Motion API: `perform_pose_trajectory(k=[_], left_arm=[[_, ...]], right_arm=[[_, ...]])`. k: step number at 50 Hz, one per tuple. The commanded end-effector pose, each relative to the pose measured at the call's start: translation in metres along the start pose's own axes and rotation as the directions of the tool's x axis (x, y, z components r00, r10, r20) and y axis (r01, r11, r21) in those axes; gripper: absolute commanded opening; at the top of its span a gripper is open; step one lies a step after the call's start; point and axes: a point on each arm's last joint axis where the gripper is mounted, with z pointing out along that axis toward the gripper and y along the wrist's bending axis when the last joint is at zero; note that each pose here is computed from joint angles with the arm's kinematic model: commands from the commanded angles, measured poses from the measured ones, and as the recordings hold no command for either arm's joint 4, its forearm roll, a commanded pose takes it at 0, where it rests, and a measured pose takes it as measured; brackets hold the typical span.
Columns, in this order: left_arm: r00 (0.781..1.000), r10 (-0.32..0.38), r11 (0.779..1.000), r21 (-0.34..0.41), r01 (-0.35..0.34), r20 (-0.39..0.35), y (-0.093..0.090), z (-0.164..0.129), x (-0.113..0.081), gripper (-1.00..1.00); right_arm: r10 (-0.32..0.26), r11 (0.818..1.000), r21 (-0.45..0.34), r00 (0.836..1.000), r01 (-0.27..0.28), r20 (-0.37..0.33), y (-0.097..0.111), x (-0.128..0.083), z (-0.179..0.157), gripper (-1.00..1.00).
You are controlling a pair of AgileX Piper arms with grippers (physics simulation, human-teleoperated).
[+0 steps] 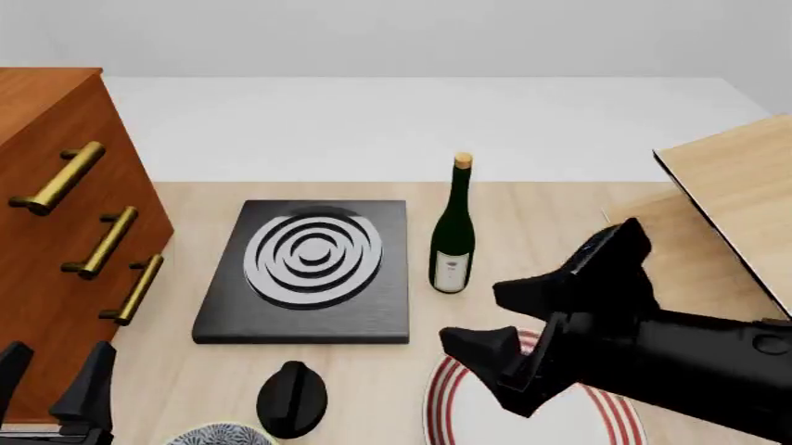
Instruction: Pick up the akita bowl and put it on the plate.
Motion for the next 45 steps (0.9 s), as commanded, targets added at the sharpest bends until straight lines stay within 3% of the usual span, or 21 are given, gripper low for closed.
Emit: perform_pose_trajectory(k=[1,8,22,33,38,45], left_arm=[[1.000,0.000,1.000,0.000,0.000,0.000,0.000,0.000,0.000,1.00],[1.000,0.000,1.000,0.000,0.000,0.000,0.000,0.000,0.000,1.00],[1.000,0.000,1.000,0.000,0.000,0.000,0.000,0.000,0.000,1.00],[1.000,0.000,1.000,0.000,0.000,0.000,0.000,0.000,0.000,1.00],[1.000,0.000,1.000,0.000,0.000,0.000,0.000,0.000,0.000,1.00],[1.000,0.000,1.000,0.000,0.000,0.000,0.000,0.000,0.000,1.00]], right_arm=[[0.007,0.997,-0.075,0.993,-0.016,-0.115,0.026,-0.005,0.030,1.00],[0.005,0.986,-0.164,0.976,-0.042,-0.218,0.059,0.007,0.042,1.00],[-0.049,0.974,-0.225,0.956,-0.019,-0.290,0.091,0.014,0.064,1.00],[-0.054,0.970,-0.242,0.956,-0.019,-0.290,0.105,0.003,0.074,1.00],[-0.038,0.967,-0.251,0.963,-0.031,-0.268,0.111,-0.003,0.081,1.00],[-0.051,0.967,-0.254,0.958,-0.024,-0.283,0.120,0.004,0.103,1.00]])
